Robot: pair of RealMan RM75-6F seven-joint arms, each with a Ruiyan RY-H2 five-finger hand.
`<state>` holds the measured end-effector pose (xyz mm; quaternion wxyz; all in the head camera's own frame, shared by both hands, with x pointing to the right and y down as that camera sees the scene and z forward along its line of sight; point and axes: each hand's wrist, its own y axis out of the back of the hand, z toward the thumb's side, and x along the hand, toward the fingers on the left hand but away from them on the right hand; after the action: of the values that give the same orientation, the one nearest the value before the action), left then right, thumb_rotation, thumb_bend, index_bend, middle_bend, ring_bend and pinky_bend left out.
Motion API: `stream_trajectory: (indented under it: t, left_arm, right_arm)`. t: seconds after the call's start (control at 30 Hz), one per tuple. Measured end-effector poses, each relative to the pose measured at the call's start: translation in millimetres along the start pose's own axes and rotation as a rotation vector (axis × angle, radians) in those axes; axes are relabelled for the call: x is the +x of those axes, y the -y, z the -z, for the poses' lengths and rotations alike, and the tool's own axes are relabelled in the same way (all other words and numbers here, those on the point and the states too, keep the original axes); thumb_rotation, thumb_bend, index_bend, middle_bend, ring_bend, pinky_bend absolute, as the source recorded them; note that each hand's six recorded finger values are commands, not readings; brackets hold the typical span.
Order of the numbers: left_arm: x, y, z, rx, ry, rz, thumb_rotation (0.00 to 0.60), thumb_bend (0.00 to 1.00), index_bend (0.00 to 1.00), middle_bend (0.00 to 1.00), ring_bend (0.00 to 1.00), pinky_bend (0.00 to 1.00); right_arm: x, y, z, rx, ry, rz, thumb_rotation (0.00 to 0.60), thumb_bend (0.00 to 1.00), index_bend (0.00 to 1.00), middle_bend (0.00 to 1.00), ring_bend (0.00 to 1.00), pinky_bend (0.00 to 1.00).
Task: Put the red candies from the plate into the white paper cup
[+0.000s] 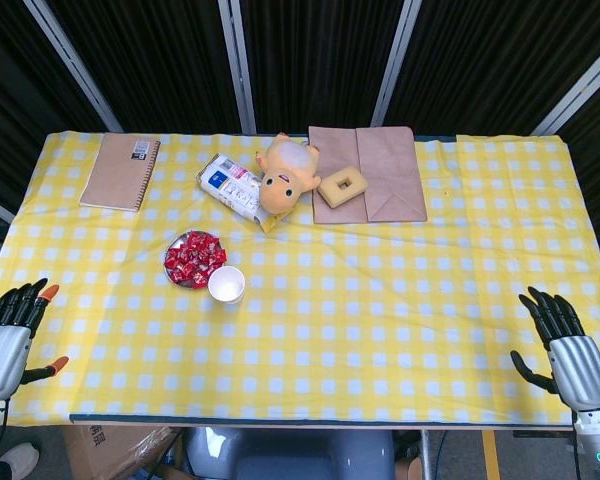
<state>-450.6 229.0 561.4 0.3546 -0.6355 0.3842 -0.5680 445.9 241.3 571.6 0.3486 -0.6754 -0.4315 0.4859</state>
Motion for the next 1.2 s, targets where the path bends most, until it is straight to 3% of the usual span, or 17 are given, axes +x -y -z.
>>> stream_trajectory:
  t: [0.53,0.63,0.67,0.73,0.8,0.83,1.03,1.2]
  left_arm:
    - [1,1,0,-0.002,-0.005,0.010,0.600,0.07,0.00,0.00,0.00,0.00]
    - [1,2,0,0.006,-0.003,0.017,0.600,0.07,0.00,0.00,0.02,0.13]
    - [2,2,0,0.009,-0.003,0.018,0.600,0.07,0.00,0.00,0.12,0.27]
    - [3,1,-1,0.015,-0.002,0.014,0.600,0.07,0.00,0.00,0.49,0.62]
    - [5,-1,-3,0.028,0.003,0.002,0.600,0.08,0.00,0.01,0.73,0.80]
    - [8,-3,-5,0.034,0.009,-0.006,0.600,0.08,0.00,0.05,0.78,0.84]
    - [30,-7,-23,0.054,0.049,-0.014,0.600,0.08,0.06,0.20,0.88,0.91]
    - [61,0,-46,0.088,0.078,0.039,0.600,0.08,0.08,0.20,0.88,0.92]
  right_arm:
    - [0,0,0,0.001,0.003,-0.003,0.600,0.42,0.00,0.00,0.00,0.00]
    - [0,0,1,-0.001,0.004,0.001,0.600,0.42,0.00,0.00,0.00,0.00]
    - [1,-1,1,-0.001,0.004,0.002,0.600,0.42,0.00,0.00,0.00,0.00]
    - [1,0,0,-0.002,0.002,0.000,0.600,0.42,0.00,0.00,0.00,0.00]
    - [1,0,0,-0.003,0.002,-0.002,0.600,0.42,0.00,0.00,0.00,0.00]
    - [1,0,0,-0.005,0.002,-0.003,0.600,0.42,0.00,0.00,0.00,0.00]
    - [1,-2,1,-0.021,0.007,0.000,0.600,0.42,0.00,0.00,0.00,0.00]
    - [0,-2,1,-0.032,0.009,-0.004,0.600,0.42,0.00,0.00,0.00,0.00]
